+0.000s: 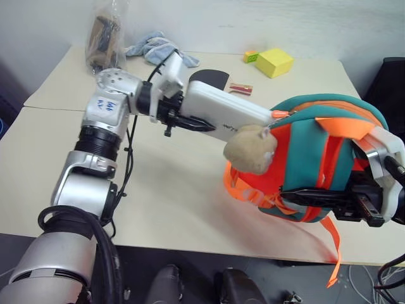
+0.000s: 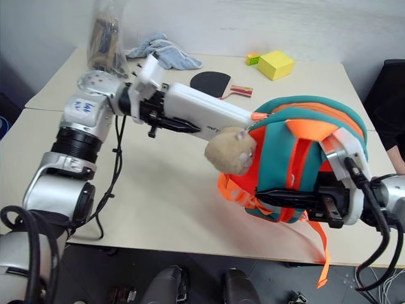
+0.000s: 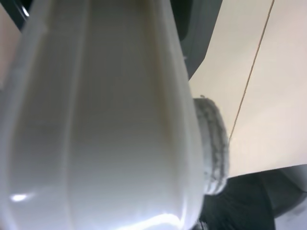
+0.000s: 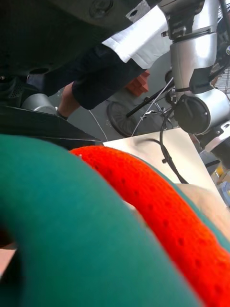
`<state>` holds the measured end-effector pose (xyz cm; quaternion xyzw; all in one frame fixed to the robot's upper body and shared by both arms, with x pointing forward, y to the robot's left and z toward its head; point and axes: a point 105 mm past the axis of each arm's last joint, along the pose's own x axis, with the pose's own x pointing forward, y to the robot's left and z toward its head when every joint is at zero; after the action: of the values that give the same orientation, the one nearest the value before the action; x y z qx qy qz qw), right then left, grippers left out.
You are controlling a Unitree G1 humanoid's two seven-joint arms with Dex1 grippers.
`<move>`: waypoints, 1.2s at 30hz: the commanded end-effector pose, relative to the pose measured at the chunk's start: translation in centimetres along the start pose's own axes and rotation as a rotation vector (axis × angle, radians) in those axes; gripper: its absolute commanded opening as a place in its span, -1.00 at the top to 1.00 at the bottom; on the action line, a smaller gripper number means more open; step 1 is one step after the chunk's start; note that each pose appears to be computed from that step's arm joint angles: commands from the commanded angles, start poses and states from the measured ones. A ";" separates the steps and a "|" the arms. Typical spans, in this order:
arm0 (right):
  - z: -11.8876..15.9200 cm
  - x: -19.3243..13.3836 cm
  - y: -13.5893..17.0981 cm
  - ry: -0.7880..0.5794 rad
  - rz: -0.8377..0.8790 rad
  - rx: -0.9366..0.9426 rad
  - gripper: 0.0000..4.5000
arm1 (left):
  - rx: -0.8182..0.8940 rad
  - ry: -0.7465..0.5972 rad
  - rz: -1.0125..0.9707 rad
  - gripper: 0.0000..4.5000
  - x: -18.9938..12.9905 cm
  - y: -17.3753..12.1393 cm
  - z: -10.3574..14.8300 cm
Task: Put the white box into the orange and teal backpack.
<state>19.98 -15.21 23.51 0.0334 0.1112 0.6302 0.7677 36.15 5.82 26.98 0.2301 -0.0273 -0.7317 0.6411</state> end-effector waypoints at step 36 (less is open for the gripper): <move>-1.3 2.1 -2.6 -0.041 -0.200 -0.070 1.00 | -0.208 -0.304 -0.021 -0.98 -1.9 -2.7 4.3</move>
<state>22.94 -14.14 21.12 0.0148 0.0876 0.5471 0.8323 33.56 8.13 30.35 0.0387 -0.0373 -0.7446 0.6654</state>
